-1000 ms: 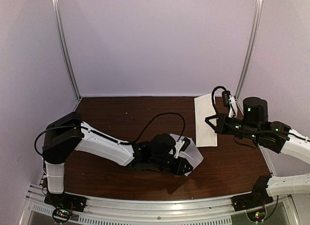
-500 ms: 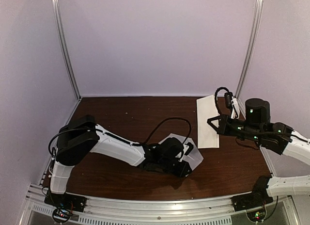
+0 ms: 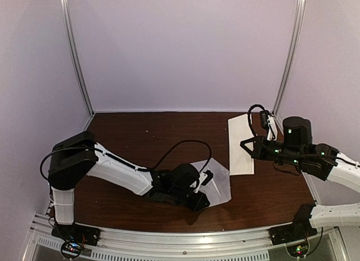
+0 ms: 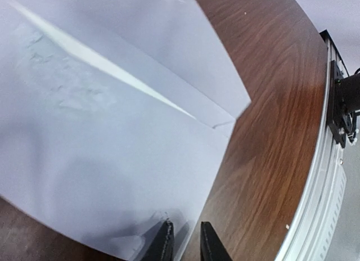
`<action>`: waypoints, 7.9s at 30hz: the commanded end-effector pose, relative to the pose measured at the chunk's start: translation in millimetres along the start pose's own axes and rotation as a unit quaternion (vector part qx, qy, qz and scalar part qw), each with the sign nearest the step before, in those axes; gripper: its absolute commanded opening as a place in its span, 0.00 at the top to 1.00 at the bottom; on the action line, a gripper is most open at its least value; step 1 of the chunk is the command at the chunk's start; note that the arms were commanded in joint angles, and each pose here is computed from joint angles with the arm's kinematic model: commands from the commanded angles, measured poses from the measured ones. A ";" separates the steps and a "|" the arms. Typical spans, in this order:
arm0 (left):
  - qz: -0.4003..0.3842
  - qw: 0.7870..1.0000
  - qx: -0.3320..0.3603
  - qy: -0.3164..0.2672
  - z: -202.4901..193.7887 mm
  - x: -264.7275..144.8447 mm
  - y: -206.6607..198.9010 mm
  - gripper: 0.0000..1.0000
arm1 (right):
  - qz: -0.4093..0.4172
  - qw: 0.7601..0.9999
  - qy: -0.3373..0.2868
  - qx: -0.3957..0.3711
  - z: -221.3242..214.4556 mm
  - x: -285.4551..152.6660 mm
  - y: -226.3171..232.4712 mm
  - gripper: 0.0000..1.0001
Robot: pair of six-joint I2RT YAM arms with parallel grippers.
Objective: Place the letter into the envelope and seal it
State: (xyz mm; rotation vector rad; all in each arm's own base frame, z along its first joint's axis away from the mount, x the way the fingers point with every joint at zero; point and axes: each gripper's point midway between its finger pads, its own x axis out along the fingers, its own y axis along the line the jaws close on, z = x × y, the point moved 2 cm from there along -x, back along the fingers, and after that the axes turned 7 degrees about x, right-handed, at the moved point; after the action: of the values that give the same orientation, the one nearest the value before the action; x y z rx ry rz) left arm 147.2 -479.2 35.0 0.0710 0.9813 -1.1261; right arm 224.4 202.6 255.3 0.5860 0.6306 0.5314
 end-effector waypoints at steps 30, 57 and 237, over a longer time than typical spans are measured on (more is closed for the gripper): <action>0.068 0.988 -0.112 -0.085 59.7 -83.9 66.9 0.65 | -0.039 0.965 0.154 0.210 -109.3 34.8 -56.9 1.00; 0.065 0.991 -0.111 -0.033 25.3 -40.4 96.3 0.64 | -0.148 0.942 0.203 0.223 -158.9 60.2 -106.4 1.00; -0.046 0.987 -0.148 -0.034 22.0 -19.3 66.5 0.81 | -0.156 0.945 0.268 0.104 -174.6 105.5 -109.7 0.95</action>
State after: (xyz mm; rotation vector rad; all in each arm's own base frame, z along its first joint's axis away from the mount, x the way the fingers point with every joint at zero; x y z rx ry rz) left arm 215.0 -435.3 35.4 -0.2442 1.0959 -1.0125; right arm 217.8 242.8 36.6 0.5188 1.2473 0.3012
